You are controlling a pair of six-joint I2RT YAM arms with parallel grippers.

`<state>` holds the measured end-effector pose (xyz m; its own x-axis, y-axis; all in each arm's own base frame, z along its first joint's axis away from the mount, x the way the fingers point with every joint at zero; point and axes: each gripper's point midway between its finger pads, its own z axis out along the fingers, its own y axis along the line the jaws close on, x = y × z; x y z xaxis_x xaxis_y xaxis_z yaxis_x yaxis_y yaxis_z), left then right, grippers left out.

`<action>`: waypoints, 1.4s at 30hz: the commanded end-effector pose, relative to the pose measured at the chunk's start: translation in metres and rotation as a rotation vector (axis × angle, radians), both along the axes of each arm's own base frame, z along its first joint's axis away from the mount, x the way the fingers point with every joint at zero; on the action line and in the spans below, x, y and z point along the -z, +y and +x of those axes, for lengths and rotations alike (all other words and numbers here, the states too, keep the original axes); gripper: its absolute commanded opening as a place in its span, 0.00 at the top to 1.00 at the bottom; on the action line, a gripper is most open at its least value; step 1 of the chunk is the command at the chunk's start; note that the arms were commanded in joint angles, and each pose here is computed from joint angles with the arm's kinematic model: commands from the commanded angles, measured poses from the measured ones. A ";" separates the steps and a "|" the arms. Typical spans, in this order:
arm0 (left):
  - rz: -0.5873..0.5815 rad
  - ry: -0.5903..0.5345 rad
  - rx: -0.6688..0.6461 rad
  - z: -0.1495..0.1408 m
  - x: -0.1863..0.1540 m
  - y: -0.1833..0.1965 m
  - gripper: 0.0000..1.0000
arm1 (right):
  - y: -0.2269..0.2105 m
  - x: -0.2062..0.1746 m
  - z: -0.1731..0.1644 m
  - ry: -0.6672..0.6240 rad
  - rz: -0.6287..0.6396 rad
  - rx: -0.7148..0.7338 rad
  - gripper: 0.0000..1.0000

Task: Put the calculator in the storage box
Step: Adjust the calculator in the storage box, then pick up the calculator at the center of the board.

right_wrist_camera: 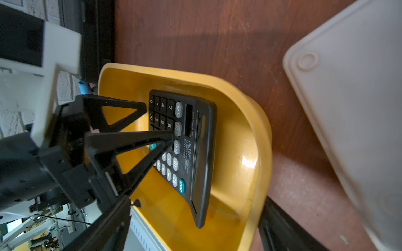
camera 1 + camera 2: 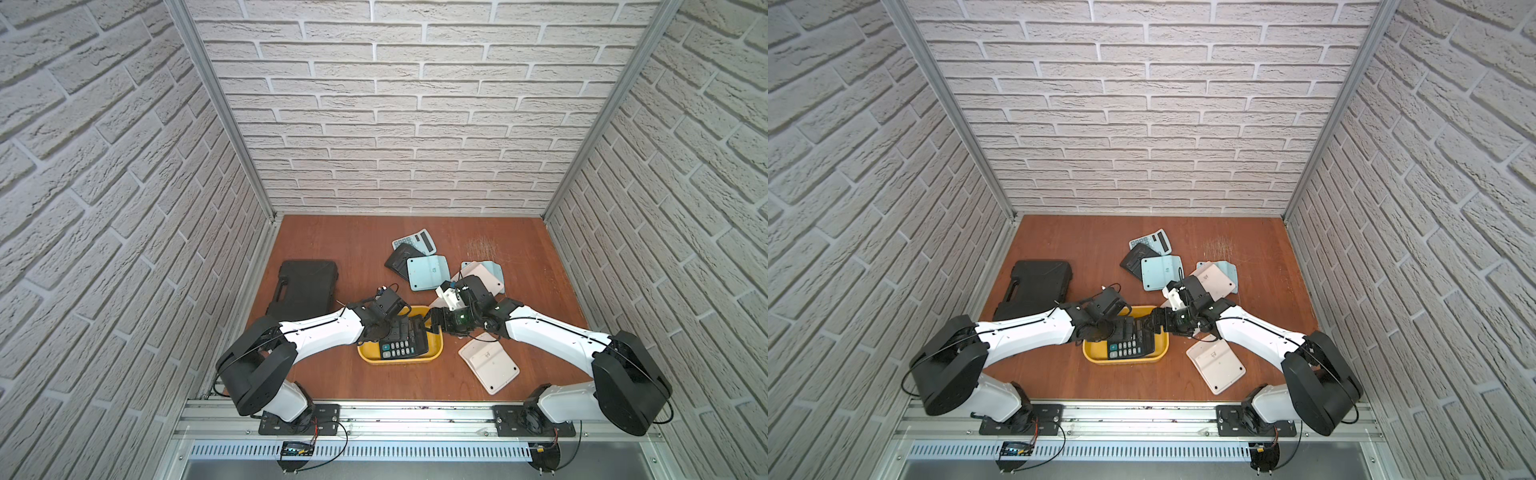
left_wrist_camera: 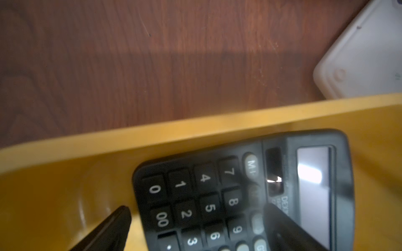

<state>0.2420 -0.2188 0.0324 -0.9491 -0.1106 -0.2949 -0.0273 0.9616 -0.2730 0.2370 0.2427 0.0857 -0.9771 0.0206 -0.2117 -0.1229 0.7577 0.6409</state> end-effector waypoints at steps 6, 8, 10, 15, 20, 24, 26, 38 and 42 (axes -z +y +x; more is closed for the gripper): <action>-0.120 -0.014 0.003 0.007 0.003 -0.025 0.02 | 0.013 -0.003 0.006 0.007 0.088 0.010 0.09; -0.133 -0.016 0.005 0.008 0.001 -0.028 0.02 | 0.013 -0.004 0.007 0.004 0.083 0.013 0.09; -0.150 -0.015 0.007 0.009 0.000 -0.030 0.01 | 0.011 -0.005 0.007 -0.001 0.075 0.018 0.09; -0.175 -0.017 -0.016 0.007 -0.003 -0.025 0.02 | 0.001 -0.008 0.010 -0.029 0.030 0.047 0.09; -0.139 -0.034 -0.054 0.009 -0.014 -0.003 0.02 | -0.021 -0.018 0.017 -0.083 -0.054 0.095 0.08; -0.116 -0.082 -0.055 0.017 -0.041 0.012 0.02 | -0.042 -0.039 0.025 -0.145 -0.087 0.138 0.03; -0.111 -0.107 -0.049 0.023 -0.056 0.017 0.02 | -0.056 -0.048 0.030 -0.174 -0.103 0.166 0.00; -0.183 -0.181 0.083 0.076 -0.114 -0.012 0.02 | -0.151 -0.048 0.054 -0.170 -0.058 0.413 0.00; -0.194 -0.169 0.129 0.093 -0.112 -0.029 0.02 | -0.173 -0.035 0.058 -0.154 -0.023 0.481 0.02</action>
<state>0.3304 -0.2378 0.1466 -0.8882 -0.1219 -0.4430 0.0973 0.8924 -0.4406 0.2927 0.0698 0.1198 -0.8191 0.4604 -0.3421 0.1964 0.7855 0.5869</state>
